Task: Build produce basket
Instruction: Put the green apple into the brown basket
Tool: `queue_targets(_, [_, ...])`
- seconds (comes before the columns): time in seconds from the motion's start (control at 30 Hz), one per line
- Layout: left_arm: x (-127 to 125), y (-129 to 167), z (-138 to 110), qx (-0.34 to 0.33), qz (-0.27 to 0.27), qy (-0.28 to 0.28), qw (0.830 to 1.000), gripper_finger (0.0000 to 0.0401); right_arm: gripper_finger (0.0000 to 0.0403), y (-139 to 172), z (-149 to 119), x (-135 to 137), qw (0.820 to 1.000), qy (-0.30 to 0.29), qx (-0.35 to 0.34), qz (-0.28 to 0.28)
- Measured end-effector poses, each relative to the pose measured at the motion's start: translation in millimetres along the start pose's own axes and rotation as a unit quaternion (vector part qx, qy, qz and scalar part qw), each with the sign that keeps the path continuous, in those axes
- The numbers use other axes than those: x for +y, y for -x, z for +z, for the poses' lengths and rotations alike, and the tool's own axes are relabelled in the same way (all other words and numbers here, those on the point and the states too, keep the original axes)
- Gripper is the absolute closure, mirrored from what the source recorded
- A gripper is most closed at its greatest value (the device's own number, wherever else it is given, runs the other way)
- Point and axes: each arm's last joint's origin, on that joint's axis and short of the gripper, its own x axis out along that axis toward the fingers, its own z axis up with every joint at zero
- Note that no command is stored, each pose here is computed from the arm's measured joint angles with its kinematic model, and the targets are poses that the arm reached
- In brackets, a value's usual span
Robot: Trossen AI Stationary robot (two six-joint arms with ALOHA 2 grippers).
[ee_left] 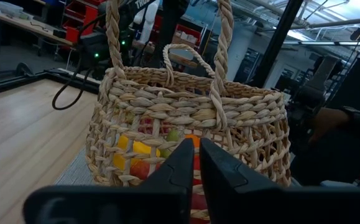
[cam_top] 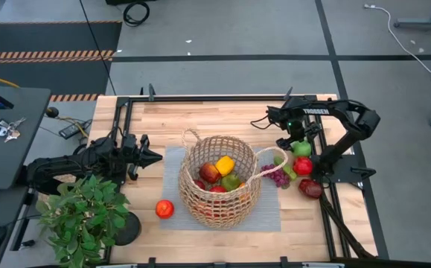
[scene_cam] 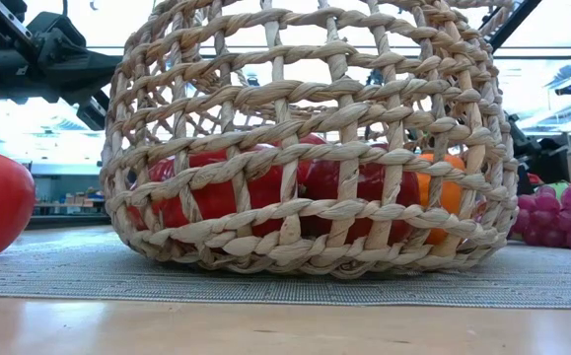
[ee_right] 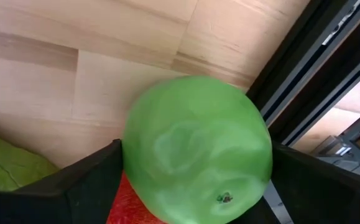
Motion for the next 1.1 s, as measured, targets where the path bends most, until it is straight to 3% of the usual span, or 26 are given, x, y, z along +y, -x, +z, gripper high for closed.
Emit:
queue_targets(0.47, [0.1,0.0,-0.1,0.0,0.0,0.0,1.0,0.0372,0.0049,8.3,-0.6,1.2,1.0,0.024,-0.002,-0.002])
queue_targets(0.8, [0.1,0.0,-0.1,0.0,0.0,0.0,1.0,0.0368,0.005,66.8,-17.2,11.3,0.986,0.073,-0.128,0.081])
queue_targets(0.97, [0.1,0.0,-0.2,0.0,0.0,0.0,1.0,0.0373,0.005,99.4,-31.0,20.6,0.943,0.116,-0.247,0.189])
queue_targets(1.1, [0.1,0.0,0.0,0.0,0.0,0.0,1.0,0.037,0.005,124.7,-45.6,30.8,0.873,0.184,-0.336,0.303])
